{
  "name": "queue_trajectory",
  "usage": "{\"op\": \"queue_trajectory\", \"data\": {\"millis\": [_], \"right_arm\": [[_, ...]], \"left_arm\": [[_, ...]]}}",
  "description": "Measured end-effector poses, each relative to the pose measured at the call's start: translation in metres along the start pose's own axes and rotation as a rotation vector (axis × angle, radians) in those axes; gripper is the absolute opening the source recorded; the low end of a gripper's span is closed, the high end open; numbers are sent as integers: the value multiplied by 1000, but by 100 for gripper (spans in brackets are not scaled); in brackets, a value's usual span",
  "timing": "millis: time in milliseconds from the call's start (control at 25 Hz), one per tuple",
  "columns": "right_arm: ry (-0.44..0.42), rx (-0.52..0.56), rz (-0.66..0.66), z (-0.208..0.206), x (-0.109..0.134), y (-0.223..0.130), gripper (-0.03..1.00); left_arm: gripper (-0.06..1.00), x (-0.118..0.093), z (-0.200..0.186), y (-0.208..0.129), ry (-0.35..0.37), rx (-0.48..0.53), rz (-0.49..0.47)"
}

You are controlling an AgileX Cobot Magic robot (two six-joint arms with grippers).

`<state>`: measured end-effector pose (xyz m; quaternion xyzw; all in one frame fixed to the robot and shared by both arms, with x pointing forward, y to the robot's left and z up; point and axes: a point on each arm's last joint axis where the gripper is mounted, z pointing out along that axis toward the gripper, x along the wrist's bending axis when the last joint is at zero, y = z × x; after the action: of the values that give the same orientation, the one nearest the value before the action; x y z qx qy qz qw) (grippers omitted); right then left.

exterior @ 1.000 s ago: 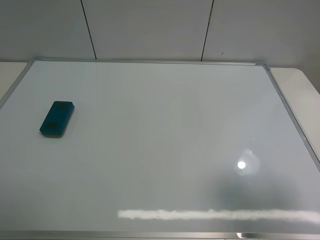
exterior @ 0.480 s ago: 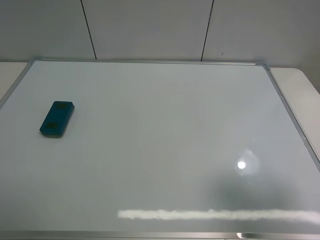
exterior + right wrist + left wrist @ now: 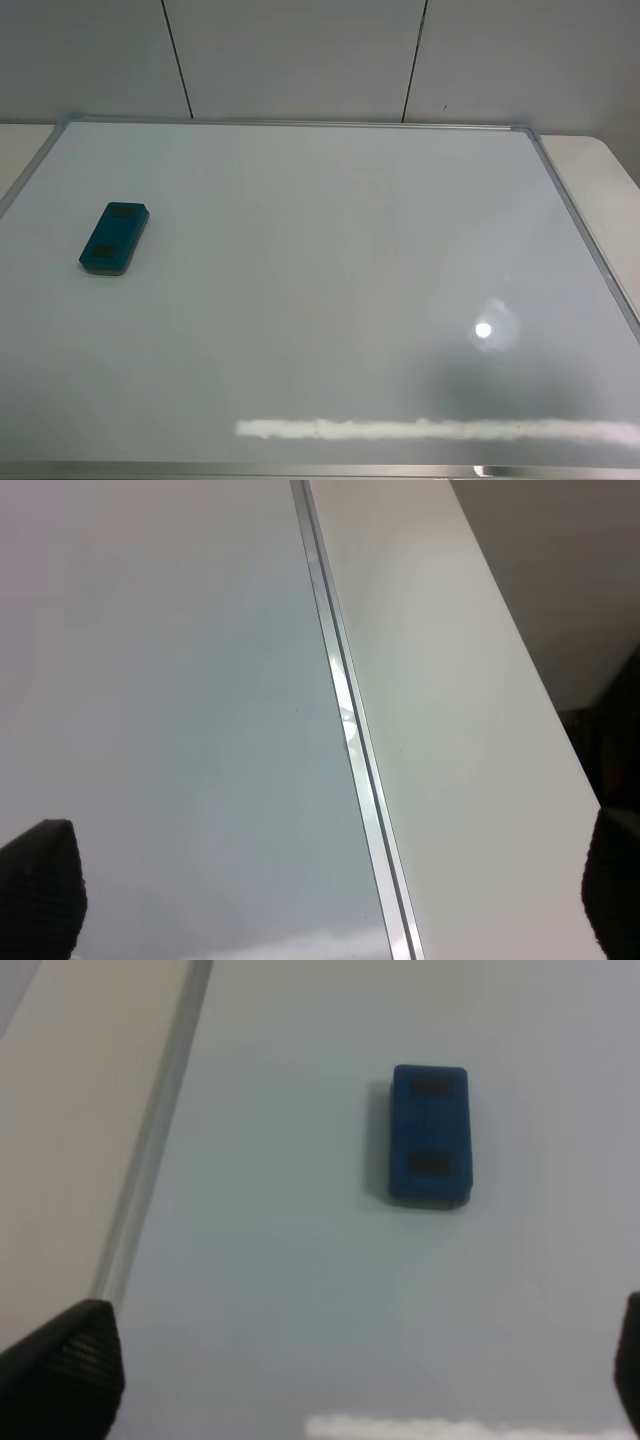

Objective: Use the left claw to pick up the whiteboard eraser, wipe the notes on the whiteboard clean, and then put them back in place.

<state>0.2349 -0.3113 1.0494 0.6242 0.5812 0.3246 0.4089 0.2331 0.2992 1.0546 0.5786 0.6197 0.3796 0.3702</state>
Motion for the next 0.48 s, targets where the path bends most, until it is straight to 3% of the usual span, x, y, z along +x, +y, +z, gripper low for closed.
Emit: {"op": "queue_trajectory", "data": {"millis": [240, 480], "right_arm": [[0, 0, 0, 0, 0, 0, 99], [0, 0, 0, 0, 0, 0, 99]], "left_arm": [[99, 0, 0, 0, -75, 2, 30], [99, 0, 0, 0, -87, 2, 36]]}}
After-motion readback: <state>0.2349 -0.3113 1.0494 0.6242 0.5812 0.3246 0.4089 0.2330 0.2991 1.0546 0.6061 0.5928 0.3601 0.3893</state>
